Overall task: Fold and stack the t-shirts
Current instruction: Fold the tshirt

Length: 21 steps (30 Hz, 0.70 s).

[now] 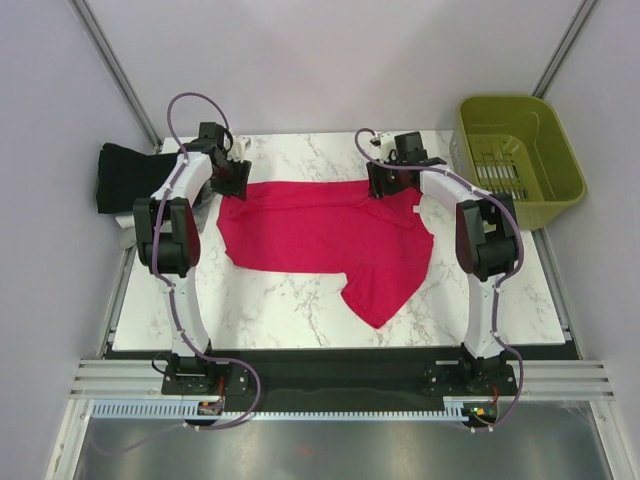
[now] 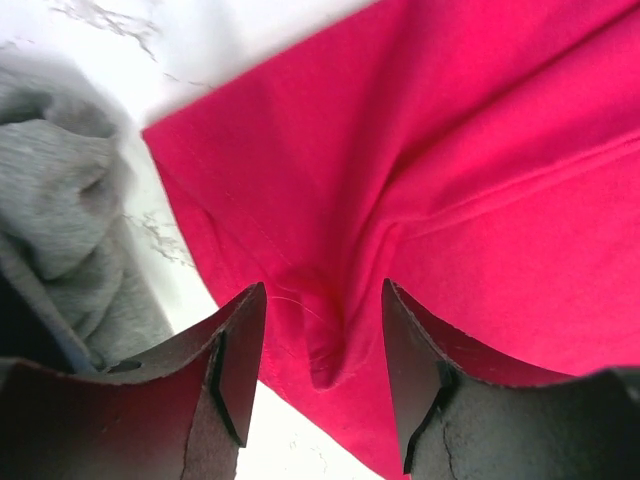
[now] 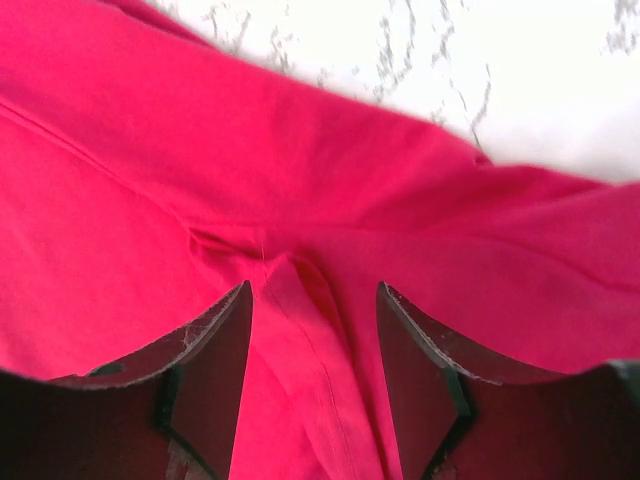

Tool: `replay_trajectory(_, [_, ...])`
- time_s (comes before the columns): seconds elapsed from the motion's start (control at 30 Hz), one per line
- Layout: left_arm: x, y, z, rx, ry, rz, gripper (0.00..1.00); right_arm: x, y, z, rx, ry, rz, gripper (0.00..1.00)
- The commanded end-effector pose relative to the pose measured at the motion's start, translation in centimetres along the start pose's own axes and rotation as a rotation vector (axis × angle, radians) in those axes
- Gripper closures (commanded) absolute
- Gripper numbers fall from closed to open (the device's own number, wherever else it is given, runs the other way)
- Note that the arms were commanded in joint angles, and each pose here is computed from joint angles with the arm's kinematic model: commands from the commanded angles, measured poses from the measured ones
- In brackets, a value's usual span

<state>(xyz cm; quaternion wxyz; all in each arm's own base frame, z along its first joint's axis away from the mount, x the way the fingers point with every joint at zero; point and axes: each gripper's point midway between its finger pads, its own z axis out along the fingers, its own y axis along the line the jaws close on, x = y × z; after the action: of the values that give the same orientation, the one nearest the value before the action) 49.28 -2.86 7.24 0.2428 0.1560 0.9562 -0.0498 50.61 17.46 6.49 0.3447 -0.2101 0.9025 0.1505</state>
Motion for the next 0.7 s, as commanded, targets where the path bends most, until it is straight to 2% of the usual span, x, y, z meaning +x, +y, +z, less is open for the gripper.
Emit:
replay_trajectory(0.0, [0.5, -1.7, -0.4, 0.061, 0.018, -0.042, 0.43, -3.4, 1.2, 0.3, -0.061, -0.075, -0.012, 0.40])
replay_trajectory(0.2, [0.5, -1.7, -0.4, 0.059, 0.020, -0.041, 0.44, -3.5, 2.0, 1.3, -0.087, -0.068, -0.002, 0.40])
replay_trajectory(0.37, [0.5, -1.6, -0.1, 0.057, 0.025, -0.040, 0.44, -1.9, 3.5, 1.0, -0.129, -0.030, 0.006, 0.46])
replay_trajectory(0.67, [0.2, -1.9, 0.0, 0.074, 0.020, -0.053, 0.45, -0.3, 5.3, 0.3, -0.141, 0.006, 0.000, 0.46])
